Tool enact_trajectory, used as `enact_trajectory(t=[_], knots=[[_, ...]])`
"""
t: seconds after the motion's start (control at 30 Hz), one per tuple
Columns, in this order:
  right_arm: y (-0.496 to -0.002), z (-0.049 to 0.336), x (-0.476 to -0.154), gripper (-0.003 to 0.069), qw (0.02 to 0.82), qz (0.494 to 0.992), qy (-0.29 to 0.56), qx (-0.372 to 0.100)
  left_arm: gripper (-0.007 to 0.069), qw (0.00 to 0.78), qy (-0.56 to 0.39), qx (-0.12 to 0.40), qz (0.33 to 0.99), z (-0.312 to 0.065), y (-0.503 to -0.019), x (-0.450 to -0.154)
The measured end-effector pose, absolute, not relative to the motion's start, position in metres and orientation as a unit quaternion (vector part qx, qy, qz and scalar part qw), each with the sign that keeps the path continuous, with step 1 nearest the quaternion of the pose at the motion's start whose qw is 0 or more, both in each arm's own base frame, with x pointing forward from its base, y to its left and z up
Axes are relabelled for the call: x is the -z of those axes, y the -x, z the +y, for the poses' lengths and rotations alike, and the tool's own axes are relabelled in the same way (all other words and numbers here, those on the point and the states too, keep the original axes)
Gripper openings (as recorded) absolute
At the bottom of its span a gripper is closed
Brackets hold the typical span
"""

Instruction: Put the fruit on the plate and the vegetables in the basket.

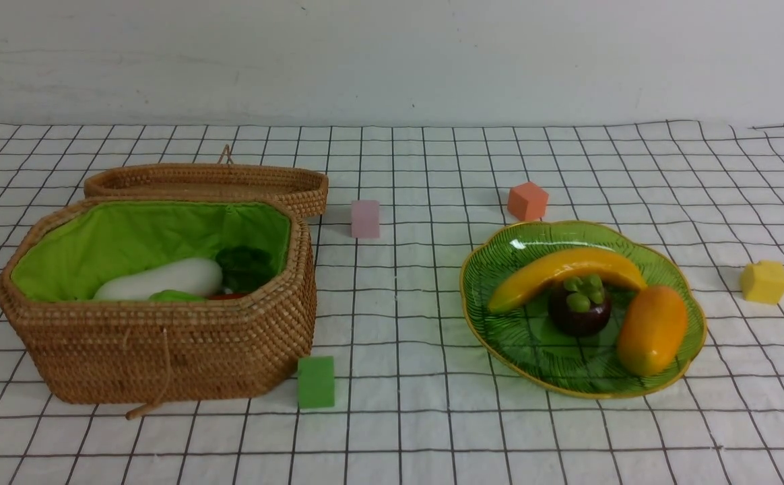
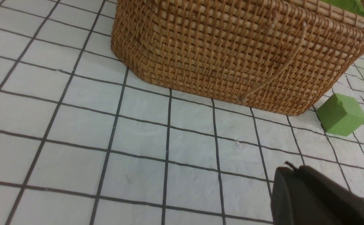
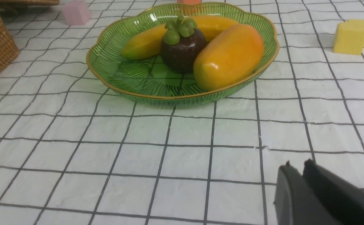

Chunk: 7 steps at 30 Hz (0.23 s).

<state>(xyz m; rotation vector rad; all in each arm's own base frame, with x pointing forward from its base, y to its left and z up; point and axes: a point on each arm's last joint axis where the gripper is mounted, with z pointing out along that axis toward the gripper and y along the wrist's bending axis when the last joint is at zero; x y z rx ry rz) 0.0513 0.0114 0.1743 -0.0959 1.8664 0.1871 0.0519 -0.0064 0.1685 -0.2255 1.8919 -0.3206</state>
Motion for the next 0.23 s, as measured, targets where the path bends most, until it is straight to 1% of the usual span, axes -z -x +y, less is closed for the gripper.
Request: enact_trajectory(t=[0.23], knots=[[-0.0513,0.0114,-0.1743,0.0080,0.591,0.802,0.041,-0.080,0.0001,0.569,0.096,0.137,0.806,-0.0064,-0.0519,-0.1685]])
